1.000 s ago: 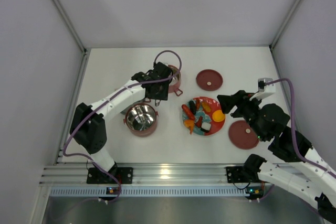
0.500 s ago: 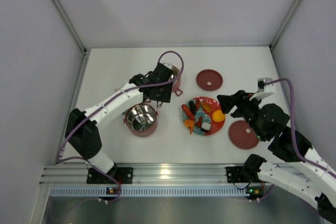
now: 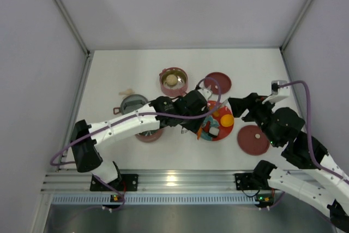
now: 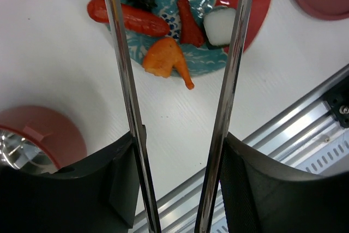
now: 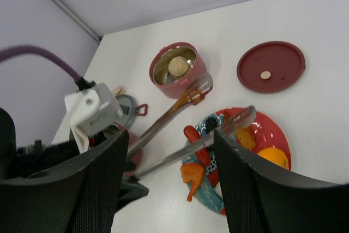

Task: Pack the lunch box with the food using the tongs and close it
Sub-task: Pick up the fake food from the plate.

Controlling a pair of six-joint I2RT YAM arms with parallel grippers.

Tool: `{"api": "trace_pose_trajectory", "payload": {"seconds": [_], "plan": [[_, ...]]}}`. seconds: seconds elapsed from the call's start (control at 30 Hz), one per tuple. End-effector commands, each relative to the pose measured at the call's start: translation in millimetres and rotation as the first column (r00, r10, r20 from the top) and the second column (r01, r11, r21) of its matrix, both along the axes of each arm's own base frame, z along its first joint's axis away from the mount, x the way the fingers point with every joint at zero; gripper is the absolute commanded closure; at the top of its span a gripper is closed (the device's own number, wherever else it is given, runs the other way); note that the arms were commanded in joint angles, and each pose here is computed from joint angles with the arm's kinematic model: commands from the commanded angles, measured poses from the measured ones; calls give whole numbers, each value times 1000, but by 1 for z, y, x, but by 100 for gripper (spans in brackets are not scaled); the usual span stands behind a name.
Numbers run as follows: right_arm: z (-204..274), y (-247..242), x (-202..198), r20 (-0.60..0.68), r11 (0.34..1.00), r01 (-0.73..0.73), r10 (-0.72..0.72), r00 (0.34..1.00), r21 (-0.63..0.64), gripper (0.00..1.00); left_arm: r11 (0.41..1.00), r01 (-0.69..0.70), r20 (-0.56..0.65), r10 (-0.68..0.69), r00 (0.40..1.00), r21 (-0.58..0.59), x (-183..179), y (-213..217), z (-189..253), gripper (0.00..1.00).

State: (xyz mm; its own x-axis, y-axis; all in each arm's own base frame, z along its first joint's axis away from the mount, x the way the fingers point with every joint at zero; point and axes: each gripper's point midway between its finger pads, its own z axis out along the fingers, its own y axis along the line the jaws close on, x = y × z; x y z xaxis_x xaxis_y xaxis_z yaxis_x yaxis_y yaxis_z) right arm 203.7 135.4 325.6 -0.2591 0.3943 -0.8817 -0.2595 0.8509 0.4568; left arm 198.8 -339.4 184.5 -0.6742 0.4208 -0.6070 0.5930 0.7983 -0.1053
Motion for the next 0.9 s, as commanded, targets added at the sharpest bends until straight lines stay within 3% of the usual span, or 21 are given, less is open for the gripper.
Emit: {"api": "trace_pose_trajectory", "payload": {"seconds": [0.0, 0.33, 0.87], "plan": [[34, -18, -9, 48, 999, 35, -36, 998, 29, 37, 999, 48, 17, -47, 999, -24, -25, -4, 10, 42], [38, -42, -14, 48, 995, 100, -101, 994, 16, 37, 990, 137, -33, -136, 990, 21, -70, -21, -22, 42], [28, -44, -17, 38, 995, 103, -103, 994, 18, 37, 984, 173, -72, -170, 983, 48, -70, -50, -63, 44]]}}
